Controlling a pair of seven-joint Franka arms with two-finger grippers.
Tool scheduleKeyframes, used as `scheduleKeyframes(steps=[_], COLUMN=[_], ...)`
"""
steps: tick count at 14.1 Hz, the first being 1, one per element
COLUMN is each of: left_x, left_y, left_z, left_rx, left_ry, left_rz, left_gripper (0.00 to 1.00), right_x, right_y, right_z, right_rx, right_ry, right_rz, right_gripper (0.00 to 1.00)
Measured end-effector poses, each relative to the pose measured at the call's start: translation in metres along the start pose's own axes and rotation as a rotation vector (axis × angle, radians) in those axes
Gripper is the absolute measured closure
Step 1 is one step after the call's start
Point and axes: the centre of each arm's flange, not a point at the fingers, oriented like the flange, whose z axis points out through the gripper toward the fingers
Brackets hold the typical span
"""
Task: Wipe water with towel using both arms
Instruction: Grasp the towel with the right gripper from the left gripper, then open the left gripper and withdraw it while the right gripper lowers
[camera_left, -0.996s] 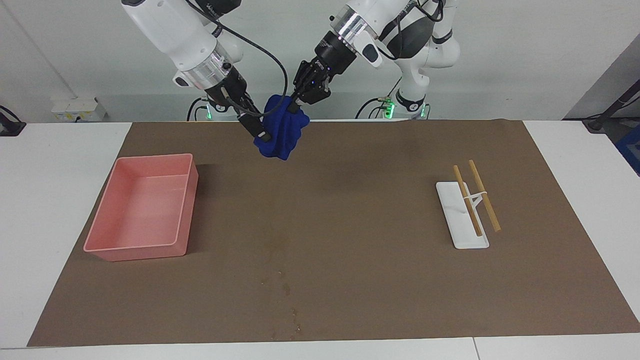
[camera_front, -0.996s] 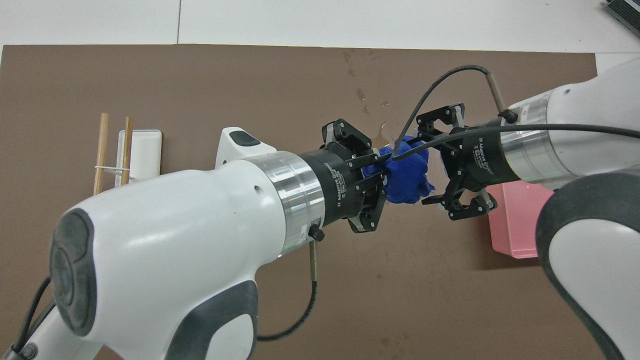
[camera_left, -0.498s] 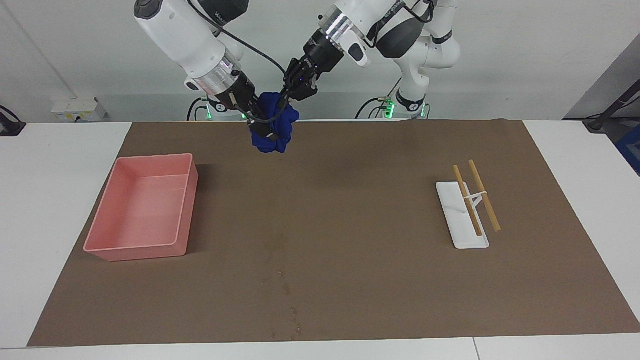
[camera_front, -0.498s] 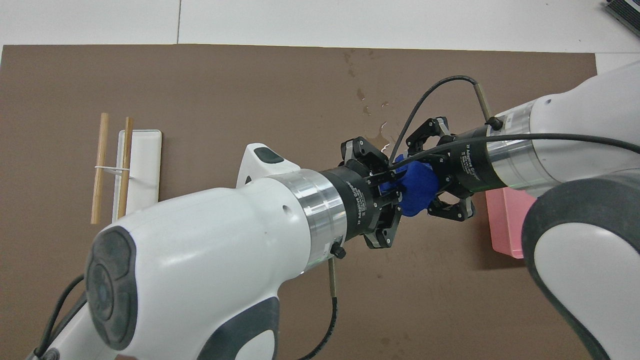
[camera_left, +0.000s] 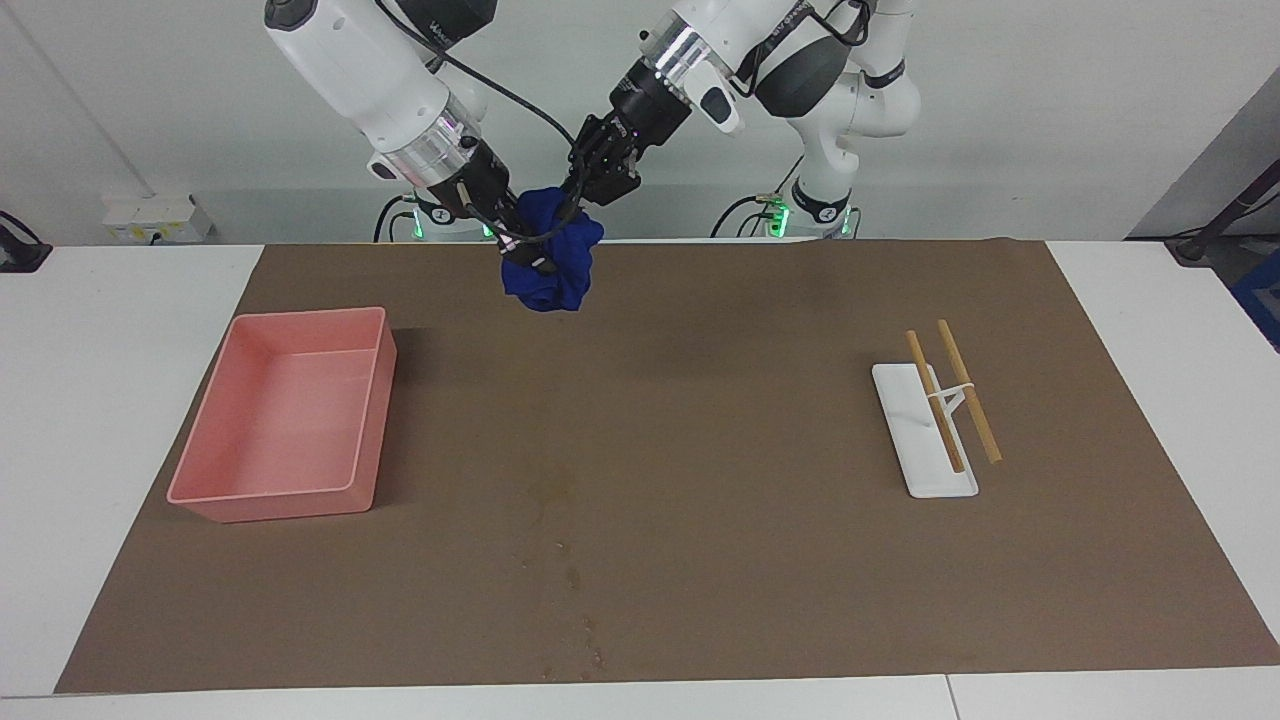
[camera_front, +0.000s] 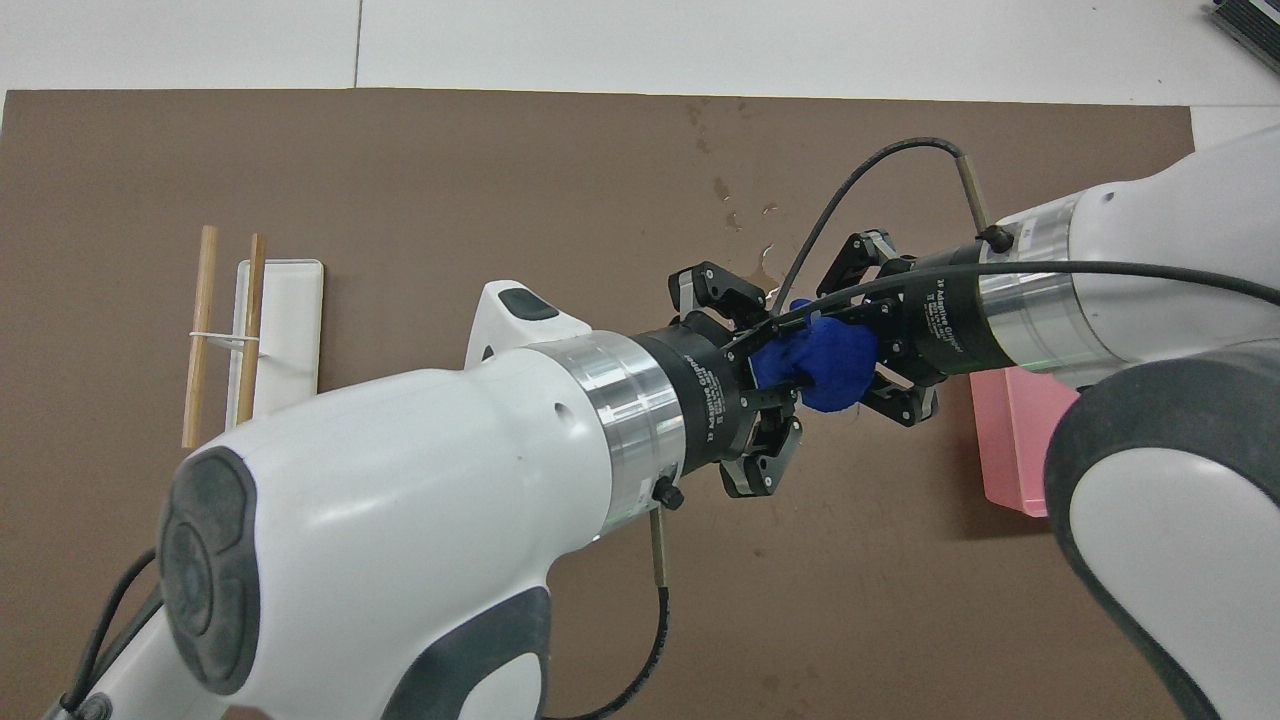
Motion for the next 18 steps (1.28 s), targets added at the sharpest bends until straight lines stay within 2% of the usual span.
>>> scheduleKeyframes(steps=[2, 5, 7, 10, 13, 15, 16, 18], left_x=[0.003, 0.022, 0.052, 0.105, 0.153, 0.175, 0.186, 0.21], left_y=[0.006, 0.032, 0.062, 0.105, 0.134, 0.14, 0.143, 0.153], left_z=[-0.002, -0.012, -0.024, -0.048, -0.072, -0.083, -0.09, -0.117], left_rx=[-0.021, -0.052, -0.035, 0.04, 0.136, 0.235, 0.299, 0.443], left_ry=[0.016, 0.07, 0.133, 0.229, 0.381, 0.5, 0.531, 0.527], left_rz=[0.038, 0.202, 0.361, 0.6, 0.807, 0.945, 1.029, 1.214], left_gripper=[0.39, 0.03, 0.0, 0.0, 0.0, 0.0, 0.0, 0.0], right_x=[0.002, 0.011, 0.025, 0.055, 0.094, 0.123, 0.135, 0.154], right_y=[-0.004, -0.02, -0.031, -0.056, -0.081, -0.095, -0.102, -0.117], right_z=[-0.002, -0.005, 0.006, 0.039, 0.087, 0.124, 0.14, 0.168], right_rx=[0.039, 0.193, 0.261, 0.35, 0.418, 0.456, 0.467, 0.472], right_ry=[0.005, 0.037, 0.07, 0.138, 0.218, 0.273, 0.291, 0.312], right_rz=[-0.025, -0.071, -0.134, -0.266, -0.352, -0.381, -0.386, -0.407], right_gripper=[0.83, 0.83, 0.83, 0.83, 0.83, 0.83, 0.83, 0.83])
